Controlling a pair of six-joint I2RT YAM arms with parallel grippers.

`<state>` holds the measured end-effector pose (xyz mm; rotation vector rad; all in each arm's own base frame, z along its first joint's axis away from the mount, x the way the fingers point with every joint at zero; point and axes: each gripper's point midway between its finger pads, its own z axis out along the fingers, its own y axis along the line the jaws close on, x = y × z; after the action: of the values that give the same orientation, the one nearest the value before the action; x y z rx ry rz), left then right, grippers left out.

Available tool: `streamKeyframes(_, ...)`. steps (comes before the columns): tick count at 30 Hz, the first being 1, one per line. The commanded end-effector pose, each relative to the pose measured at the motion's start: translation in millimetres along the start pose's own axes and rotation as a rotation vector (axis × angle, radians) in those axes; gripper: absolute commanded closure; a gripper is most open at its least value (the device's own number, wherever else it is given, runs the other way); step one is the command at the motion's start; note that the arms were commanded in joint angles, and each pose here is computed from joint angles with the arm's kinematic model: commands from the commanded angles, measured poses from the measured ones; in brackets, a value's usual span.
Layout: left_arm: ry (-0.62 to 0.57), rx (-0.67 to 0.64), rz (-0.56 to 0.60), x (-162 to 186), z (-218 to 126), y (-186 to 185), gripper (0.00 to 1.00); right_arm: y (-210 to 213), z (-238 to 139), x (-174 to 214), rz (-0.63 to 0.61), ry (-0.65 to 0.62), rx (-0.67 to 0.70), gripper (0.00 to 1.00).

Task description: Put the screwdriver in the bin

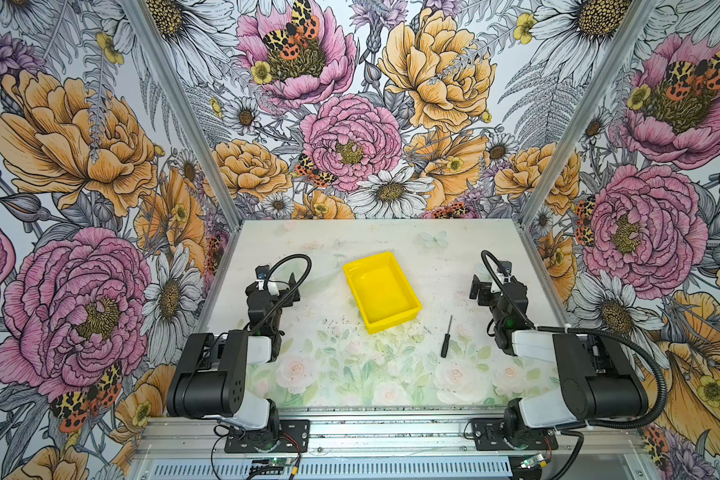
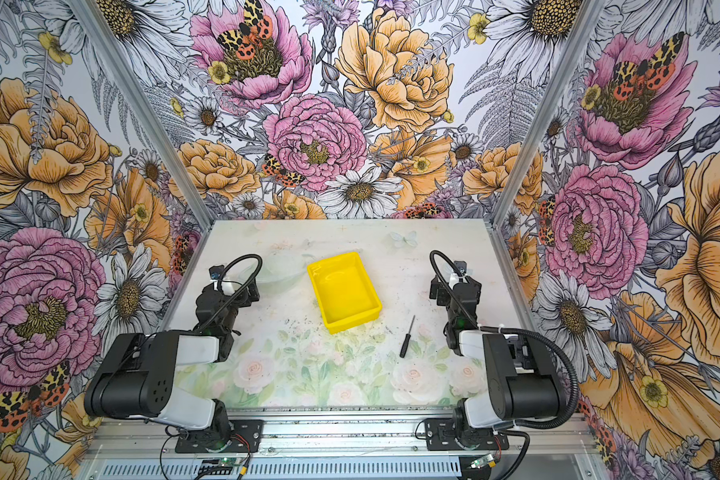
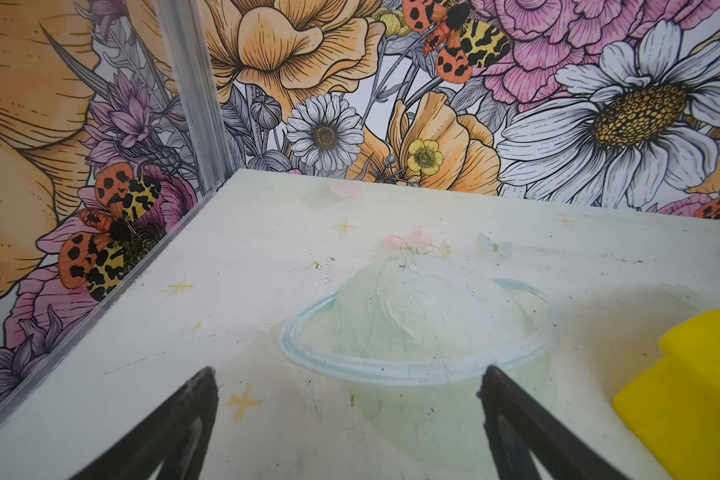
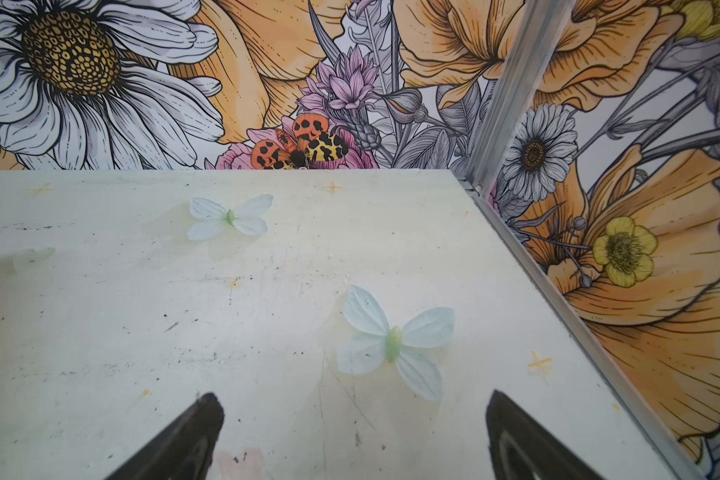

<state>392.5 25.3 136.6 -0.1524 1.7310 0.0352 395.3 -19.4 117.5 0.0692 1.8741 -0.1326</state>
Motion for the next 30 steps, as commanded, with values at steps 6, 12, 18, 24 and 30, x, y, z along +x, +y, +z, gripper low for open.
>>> streamKeyframes(6,-0.072,-0.105,-0.058,-22,-17,20,0.01,8,-10,-17,-0.015,0.02,-0.016,0.01)
streamKeyframes(12,0.04,-0.125,-0.06,-17,-10,20,0.01,9,-24,-16,-0.038,0.195,0.015,0.01)
streamKeyframes(18,0.193,-0.175,-0.039,-5,-5,25,0.01,4,-54,-29,0.035,0.216,0.073,0.01)
streamKeyframes(24,0.274,-0.087,-0.099,-15,-3,6,0.01,-9,-81,-23,0.22,0.342,0.171,0.01)
streamKeyframes(30,0.371,-0.078,-0.194,-20,-14,0,0.01,23,-93,0,0.374,0.572,0.068,0.01)
